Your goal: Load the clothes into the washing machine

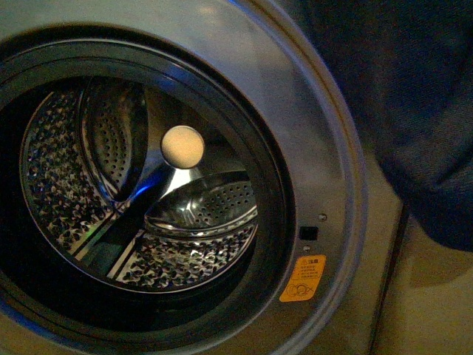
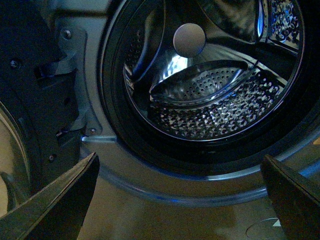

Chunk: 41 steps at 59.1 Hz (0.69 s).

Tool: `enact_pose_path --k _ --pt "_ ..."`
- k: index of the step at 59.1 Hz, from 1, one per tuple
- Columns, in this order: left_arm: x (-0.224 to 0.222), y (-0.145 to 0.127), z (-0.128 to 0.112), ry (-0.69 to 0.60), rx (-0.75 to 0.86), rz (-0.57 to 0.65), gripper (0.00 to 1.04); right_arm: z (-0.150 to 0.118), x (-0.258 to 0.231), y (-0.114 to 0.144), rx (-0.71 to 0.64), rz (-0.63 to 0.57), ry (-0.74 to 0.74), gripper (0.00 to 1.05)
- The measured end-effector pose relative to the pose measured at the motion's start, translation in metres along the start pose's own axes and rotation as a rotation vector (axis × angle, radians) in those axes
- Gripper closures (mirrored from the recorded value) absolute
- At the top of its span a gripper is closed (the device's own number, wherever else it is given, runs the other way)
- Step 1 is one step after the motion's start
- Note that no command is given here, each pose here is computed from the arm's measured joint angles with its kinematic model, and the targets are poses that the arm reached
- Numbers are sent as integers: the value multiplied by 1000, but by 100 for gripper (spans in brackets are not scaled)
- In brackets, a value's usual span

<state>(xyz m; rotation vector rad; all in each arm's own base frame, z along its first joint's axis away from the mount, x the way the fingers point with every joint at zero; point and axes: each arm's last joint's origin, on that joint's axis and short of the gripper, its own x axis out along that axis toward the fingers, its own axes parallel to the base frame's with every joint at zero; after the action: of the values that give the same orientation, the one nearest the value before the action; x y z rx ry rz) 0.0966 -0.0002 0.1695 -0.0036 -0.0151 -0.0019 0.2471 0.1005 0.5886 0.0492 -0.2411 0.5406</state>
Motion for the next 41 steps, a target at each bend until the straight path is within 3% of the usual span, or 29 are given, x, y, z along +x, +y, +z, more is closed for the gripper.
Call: enact_pose_path --k 41 --pt "0 0 0 0 0 0 7 -1 1 9 36 38 0 100"
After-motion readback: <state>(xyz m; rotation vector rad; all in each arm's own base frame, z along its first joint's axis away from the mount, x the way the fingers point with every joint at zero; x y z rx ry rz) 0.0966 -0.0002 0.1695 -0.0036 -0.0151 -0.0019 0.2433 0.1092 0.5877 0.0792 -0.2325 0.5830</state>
